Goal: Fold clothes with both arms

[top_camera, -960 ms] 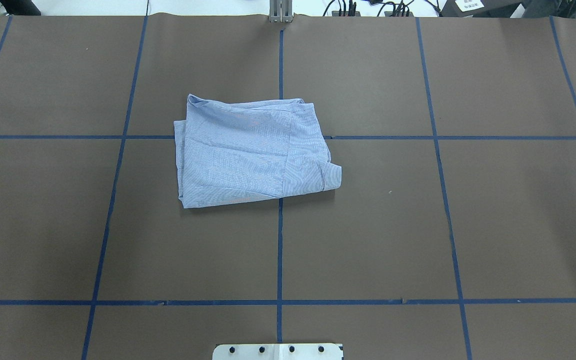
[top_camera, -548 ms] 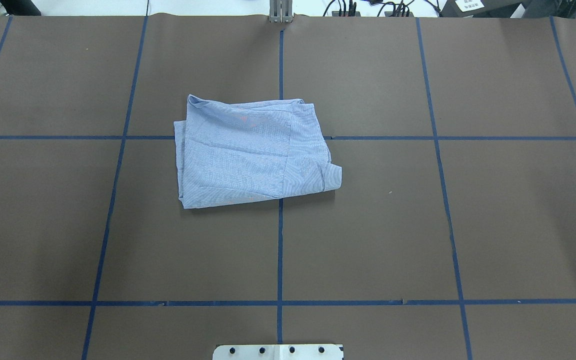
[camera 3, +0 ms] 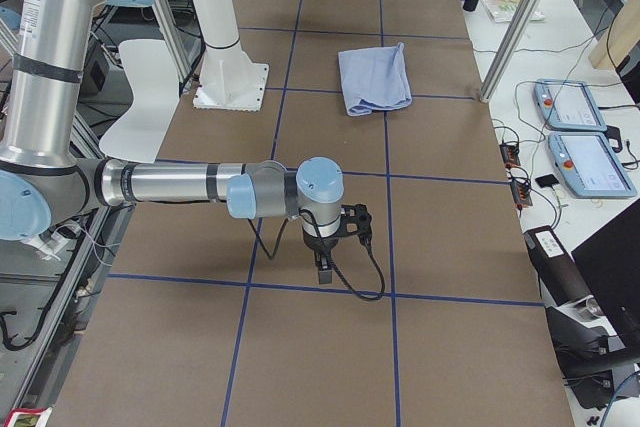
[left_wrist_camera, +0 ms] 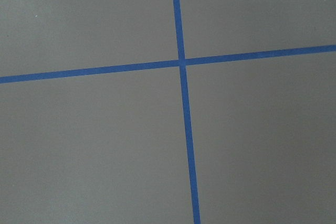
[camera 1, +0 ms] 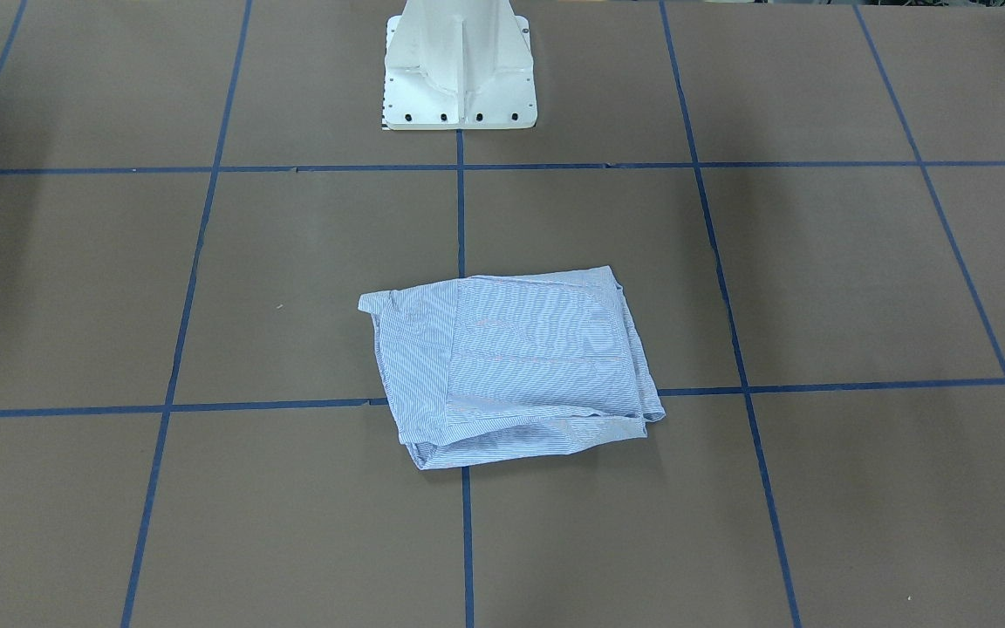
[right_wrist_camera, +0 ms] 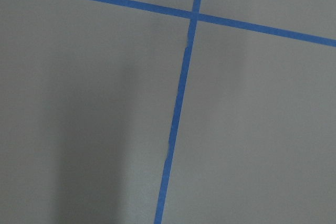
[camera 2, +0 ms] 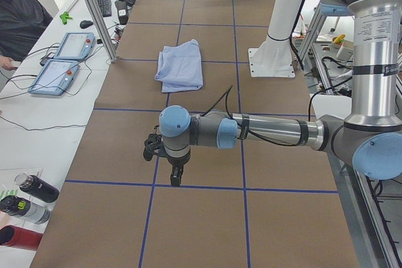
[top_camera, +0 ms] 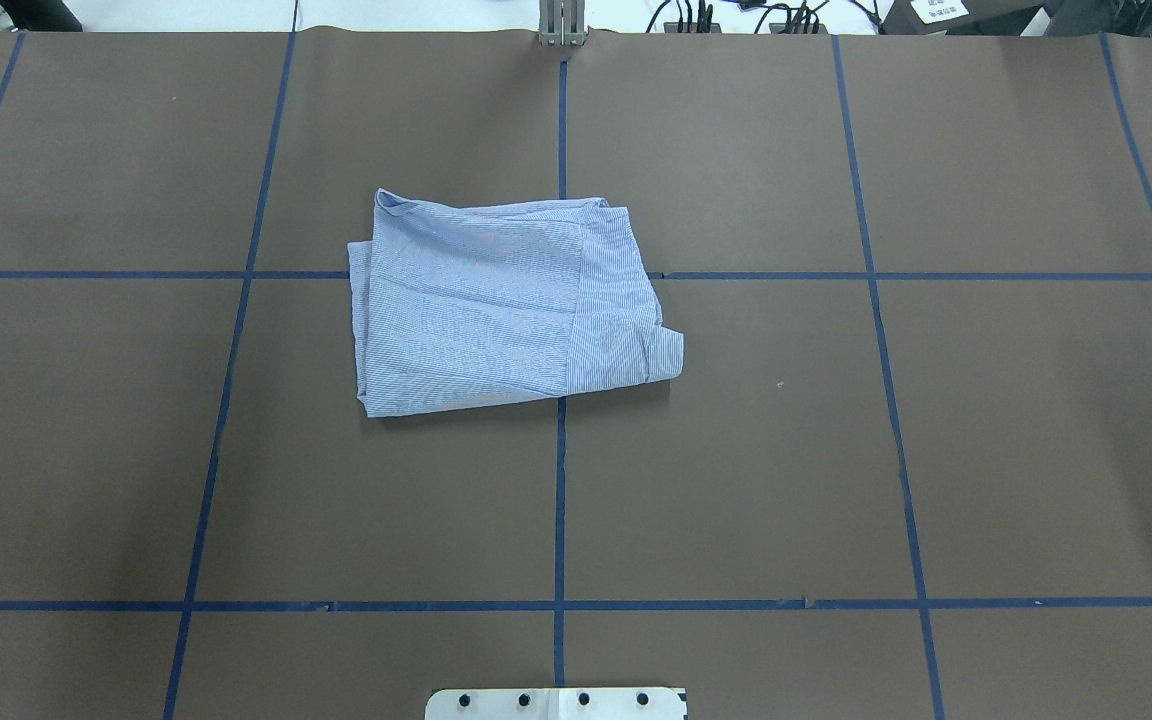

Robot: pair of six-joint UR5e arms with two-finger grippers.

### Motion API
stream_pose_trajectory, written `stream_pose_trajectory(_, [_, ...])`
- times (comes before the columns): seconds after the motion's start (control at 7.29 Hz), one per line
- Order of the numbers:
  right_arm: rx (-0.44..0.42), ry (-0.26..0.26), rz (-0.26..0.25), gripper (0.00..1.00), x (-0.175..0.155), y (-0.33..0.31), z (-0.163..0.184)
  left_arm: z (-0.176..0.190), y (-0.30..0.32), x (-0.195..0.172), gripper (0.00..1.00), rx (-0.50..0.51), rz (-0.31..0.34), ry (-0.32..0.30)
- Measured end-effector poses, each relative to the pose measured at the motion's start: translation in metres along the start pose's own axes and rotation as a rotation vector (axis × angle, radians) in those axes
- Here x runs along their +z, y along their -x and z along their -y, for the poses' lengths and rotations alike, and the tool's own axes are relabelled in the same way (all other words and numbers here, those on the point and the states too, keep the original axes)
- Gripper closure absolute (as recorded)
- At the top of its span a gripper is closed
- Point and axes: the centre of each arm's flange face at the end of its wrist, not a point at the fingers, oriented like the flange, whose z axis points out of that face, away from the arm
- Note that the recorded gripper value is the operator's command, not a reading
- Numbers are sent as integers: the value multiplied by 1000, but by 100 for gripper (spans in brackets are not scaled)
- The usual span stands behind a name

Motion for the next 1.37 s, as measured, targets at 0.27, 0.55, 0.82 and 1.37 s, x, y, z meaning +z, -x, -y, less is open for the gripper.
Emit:
stream_pose_trajectory(0.27, [18,-5,7,0,-3,-5,-9,0,-1,-1,0,4,3,-2])
stream_pose_trajectory(0.55, [23,-5,12,0,-3,-6,-11,-2,-1,-1,0,2,4,-1])
stream_pose_trajectory(0.82, [24,-6,20,0,-3,-6,-12,-7,1,1,0,-3,3,4])
stream_pose_trajectory(1.37, [13,-19,31,0,-1,-6,-16,-22,9,11,0,-23,2,26])
